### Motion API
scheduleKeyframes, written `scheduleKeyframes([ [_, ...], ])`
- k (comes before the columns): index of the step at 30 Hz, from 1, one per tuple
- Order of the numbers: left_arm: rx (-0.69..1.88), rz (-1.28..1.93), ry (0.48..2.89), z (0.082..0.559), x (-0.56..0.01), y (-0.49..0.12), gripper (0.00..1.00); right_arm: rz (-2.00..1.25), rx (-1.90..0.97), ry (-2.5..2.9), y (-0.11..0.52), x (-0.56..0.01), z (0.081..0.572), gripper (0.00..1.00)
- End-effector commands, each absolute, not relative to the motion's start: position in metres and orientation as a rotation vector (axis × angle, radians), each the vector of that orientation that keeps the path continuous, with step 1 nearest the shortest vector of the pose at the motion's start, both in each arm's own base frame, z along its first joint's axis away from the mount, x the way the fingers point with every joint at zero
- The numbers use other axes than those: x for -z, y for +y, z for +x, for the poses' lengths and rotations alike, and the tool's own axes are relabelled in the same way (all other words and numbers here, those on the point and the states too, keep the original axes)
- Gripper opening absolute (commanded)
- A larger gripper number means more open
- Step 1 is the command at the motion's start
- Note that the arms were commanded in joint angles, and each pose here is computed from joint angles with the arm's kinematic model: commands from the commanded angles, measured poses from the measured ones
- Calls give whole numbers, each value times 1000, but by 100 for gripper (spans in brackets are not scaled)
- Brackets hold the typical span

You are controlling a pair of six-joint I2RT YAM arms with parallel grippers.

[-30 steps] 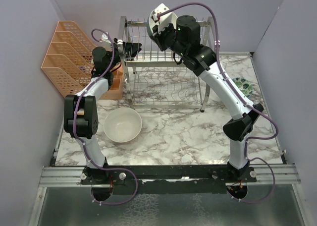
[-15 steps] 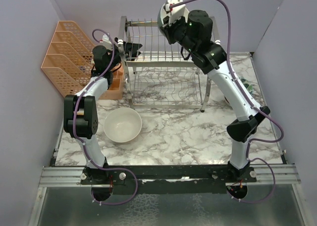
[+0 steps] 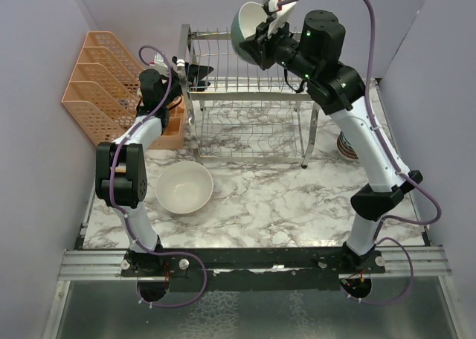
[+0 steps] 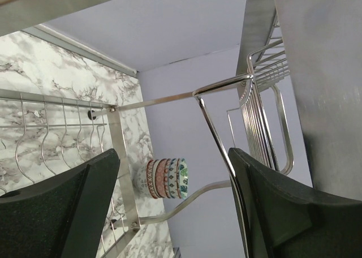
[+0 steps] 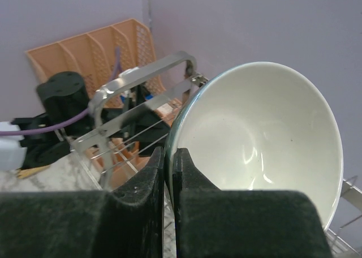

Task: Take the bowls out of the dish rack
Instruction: Pick up the bowl from the dish rack, then place the bowl with the bowl.

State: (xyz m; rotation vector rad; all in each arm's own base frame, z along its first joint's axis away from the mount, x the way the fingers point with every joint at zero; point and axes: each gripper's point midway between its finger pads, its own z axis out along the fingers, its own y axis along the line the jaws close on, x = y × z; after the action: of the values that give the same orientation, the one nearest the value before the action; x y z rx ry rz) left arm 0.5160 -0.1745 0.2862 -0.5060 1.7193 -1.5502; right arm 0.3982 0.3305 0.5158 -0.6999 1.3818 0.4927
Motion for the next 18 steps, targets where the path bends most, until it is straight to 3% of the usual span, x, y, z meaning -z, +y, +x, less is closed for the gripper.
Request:
scheduleKeyframes([
  [1,1510,-609,2036,492,-187,-191,79,-739,-732,1058,313,-624,304,1],
  [10,1510,-601,2030,494,-190,-191,80,-804,-1001,980,301,-646,226,1],
  [18,1488,-599,2035,487,-193,-189,80,-914,-1170,1044,300,-622,186,1],
])
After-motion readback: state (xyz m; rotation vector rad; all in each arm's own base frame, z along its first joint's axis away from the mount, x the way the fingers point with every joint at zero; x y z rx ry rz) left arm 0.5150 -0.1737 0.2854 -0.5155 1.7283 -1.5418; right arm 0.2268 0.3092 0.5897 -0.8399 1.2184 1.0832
